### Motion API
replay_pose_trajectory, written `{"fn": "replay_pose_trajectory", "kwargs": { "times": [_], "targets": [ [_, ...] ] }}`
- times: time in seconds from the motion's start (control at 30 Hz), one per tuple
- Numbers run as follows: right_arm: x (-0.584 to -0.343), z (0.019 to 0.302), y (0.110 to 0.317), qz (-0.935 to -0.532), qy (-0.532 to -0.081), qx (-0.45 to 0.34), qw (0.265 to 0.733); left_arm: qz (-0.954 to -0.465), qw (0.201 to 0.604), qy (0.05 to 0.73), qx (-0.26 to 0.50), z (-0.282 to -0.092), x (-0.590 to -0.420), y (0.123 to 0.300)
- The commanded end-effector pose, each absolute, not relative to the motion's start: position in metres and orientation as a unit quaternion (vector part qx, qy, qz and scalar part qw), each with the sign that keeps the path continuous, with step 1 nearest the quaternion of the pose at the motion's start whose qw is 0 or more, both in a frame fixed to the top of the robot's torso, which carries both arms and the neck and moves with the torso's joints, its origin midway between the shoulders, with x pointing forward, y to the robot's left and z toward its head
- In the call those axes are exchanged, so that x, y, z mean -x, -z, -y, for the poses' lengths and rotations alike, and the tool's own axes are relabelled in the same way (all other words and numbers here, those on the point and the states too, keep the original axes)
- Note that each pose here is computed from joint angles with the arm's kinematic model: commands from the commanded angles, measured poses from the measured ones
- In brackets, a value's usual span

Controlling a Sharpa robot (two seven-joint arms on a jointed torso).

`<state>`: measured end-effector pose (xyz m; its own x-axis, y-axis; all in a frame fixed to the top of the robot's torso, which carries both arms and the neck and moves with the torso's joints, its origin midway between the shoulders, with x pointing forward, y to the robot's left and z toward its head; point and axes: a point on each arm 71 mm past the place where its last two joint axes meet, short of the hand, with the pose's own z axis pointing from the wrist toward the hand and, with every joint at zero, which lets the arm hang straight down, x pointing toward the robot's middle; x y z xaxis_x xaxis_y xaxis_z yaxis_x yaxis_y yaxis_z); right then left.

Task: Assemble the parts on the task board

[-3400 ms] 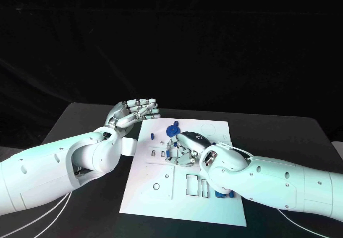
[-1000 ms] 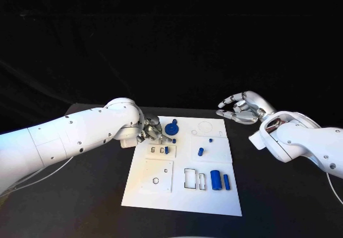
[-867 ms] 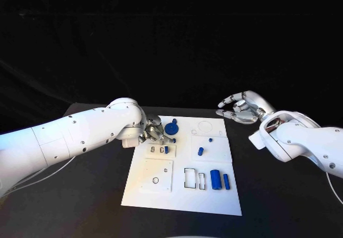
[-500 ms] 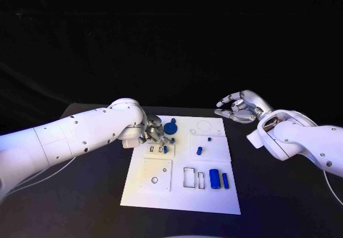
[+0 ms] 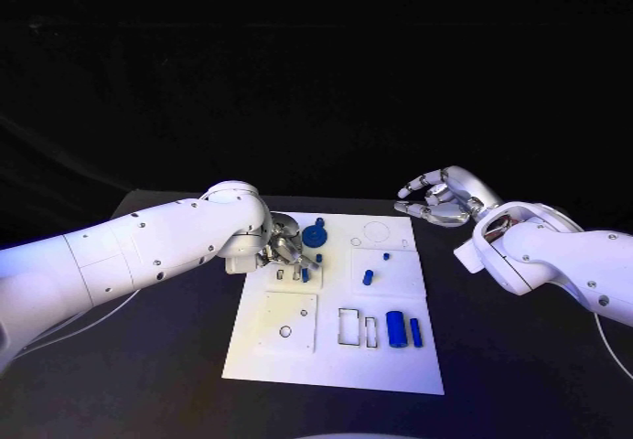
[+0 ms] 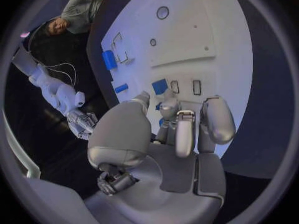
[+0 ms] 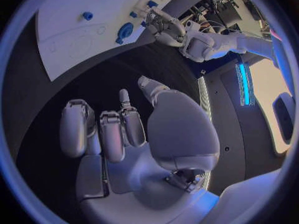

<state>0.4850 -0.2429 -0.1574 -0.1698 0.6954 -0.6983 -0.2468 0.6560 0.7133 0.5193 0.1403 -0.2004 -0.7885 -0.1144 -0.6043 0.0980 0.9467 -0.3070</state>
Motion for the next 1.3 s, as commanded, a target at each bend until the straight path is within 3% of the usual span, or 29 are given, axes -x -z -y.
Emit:
{"fn": "replay_pose_trajectory", "kwargs": {
  "times": [0.03,1.3],
  "targets": [
    [-0.4849,0.2414,0.1587,-0.671,-0.379,-0.164,0.616,-0.936,0.311,0.163,-0.004,-0.1389,-0.5173,0.2016],
    [-0.4864,0.2400,0.1609,-0.674,-0.378,-0.165,0.613,-0.940,0.298,0.168,0.001,-0.1372,-0.5171,0.2046]
  ]
}}
